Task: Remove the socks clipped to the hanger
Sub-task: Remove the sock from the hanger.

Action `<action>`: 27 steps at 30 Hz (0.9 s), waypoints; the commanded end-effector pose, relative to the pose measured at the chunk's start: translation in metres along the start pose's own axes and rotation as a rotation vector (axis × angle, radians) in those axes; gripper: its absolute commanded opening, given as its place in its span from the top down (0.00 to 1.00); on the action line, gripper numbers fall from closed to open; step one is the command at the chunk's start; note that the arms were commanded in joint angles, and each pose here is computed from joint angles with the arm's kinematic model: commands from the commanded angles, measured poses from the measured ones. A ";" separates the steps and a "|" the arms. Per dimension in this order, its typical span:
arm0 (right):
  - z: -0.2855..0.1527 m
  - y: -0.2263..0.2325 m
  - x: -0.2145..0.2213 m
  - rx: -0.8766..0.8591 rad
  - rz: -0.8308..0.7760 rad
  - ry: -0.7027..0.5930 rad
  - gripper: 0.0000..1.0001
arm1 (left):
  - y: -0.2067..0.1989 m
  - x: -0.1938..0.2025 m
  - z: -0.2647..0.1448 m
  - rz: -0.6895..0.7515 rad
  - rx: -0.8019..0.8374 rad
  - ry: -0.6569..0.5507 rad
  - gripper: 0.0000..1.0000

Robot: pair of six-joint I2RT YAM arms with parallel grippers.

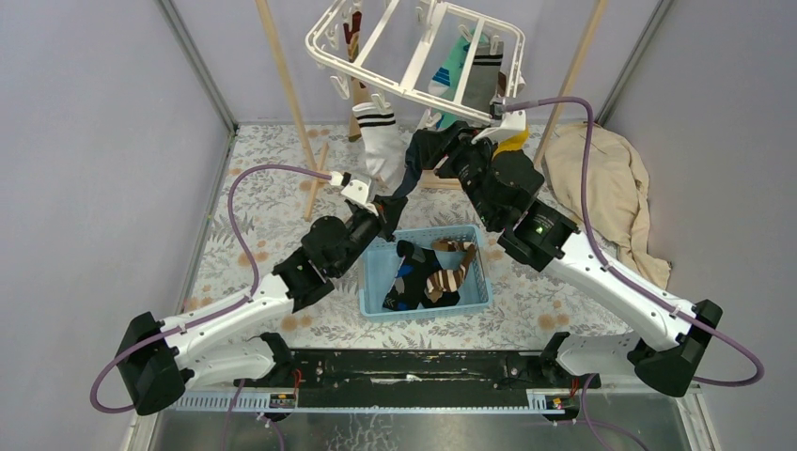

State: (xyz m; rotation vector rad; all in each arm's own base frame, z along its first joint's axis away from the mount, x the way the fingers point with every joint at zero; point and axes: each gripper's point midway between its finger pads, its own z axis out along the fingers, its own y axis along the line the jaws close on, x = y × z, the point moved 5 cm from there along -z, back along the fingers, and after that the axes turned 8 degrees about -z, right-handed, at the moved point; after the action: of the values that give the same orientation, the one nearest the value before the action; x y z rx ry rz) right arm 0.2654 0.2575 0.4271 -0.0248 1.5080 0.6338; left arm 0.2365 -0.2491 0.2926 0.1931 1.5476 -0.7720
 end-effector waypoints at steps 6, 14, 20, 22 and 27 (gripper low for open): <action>0.003 -0.004 -0.025 0.054 0.033 -0.160 0.45 | -0.007 -0.010 0.003 -0.018 0.043 -0.048 0.91; 0.012 0.000 -0.026 0.056 0.022 -0.175 0.45 | -0.008 -0.008 0.005 -0.026 0.052 -0.043 0.91; 0.018 0.002 -0.026 0.063 0.020 -0.180 0.48 | -0.008 -0.008 0.005 -0.027 0.052 -0.042 0.91; 0.018 0.001 -0.026 0.070 0.019 -0.187 0.48 | -0.008 -0.008 0.005 -0.026 0.051 -0.042 0.91; 0.017 -0.004 -0.028 0.097 0.020 -0.214 0.49 | -0.008 -0.007 0.006 -0.027 0.052 -0.040 0.91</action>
State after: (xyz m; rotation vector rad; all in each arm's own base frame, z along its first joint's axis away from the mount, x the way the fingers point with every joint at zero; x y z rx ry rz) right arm 0.2876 0.2630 0.4190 0.0364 1.4462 0.5454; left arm 0.2350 -0.2551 0.2908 0.2190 1.5489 -0.8051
